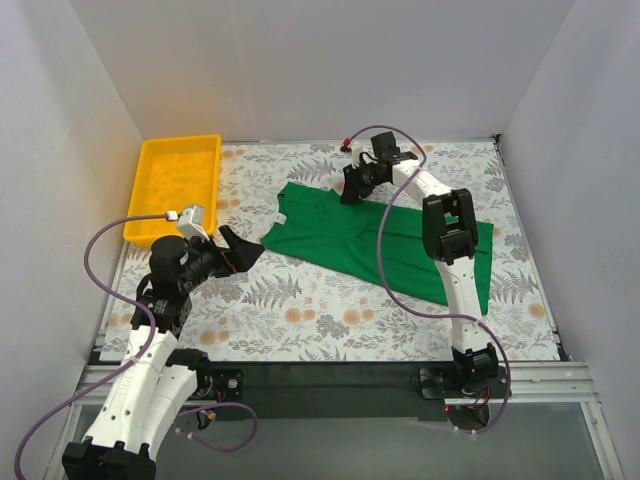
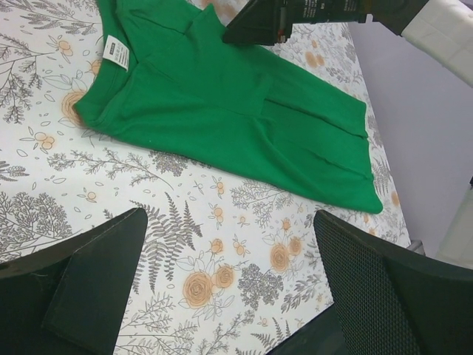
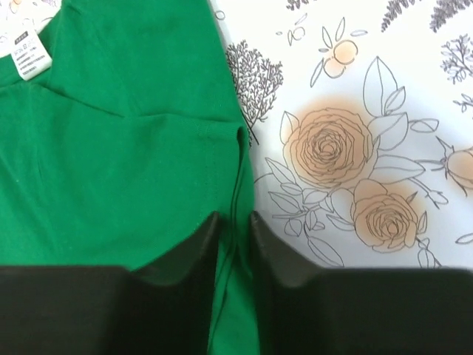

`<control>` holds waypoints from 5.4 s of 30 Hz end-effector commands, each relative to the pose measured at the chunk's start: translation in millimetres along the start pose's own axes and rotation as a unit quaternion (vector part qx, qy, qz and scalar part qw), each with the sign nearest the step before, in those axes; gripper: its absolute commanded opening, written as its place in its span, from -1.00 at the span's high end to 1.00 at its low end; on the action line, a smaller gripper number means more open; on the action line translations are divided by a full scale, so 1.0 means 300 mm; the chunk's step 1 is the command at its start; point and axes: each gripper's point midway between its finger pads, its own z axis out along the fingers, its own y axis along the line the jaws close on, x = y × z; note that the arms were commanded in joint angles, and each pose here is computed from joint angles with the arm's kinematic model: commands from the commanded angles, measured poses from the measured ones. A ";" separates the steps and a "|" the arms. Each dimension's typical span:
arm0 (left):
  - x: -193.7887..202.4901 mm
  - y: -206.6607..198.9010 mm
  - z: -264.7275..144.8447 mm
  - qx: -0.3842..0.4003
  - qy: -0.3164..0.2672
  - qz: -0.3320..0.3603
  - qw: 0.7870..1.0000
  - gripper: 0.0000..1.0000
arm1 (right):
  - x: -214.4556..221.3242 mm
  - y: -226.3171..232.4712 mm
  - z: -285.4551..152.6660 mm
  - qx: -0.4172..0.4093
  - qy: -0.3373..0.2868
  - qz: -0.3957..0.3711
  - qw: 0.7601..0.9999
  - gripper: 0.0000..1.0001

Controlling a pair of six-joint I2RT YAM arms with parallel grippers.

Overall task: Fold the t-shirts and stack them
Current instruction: Fold the tshirt

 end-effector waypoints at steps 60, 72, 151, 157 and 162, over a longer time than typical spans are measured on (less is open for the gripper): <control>0.395 0.269 0.754 -0.281 0.220 -0.183 0.916 1.00 | 0.328 0.292 -0.972 0.165 -0.183 -0.007 0.969 -0.86; -0.008 0.252 0.547 -0.154 0.173 -0.096 0.968 -0.21 | 0.364 0.359 -0.811 0.087 -0.082 -0.068 0.991 -0.86; -0.084 0.531 1.136 -0.257 0.197 -0.184 0.928 0.55 | 0.480 0.212 -0.895 0.104 -0.071 0.059 0.990 -0.57; -0.317 0.388 1.017 -0.201 0.132 -0.096 0.966 -0.11 | 0.438 0.379 -0.745 0.039 -0.023 -0.092 0.995 -0.66; -0.461 0.310 0.704 -0.236 0.017 -0.004 0.972 -0.28 | 0.457 0.557 -0.558 0.006 0.071 -0.265 0.962 -0.82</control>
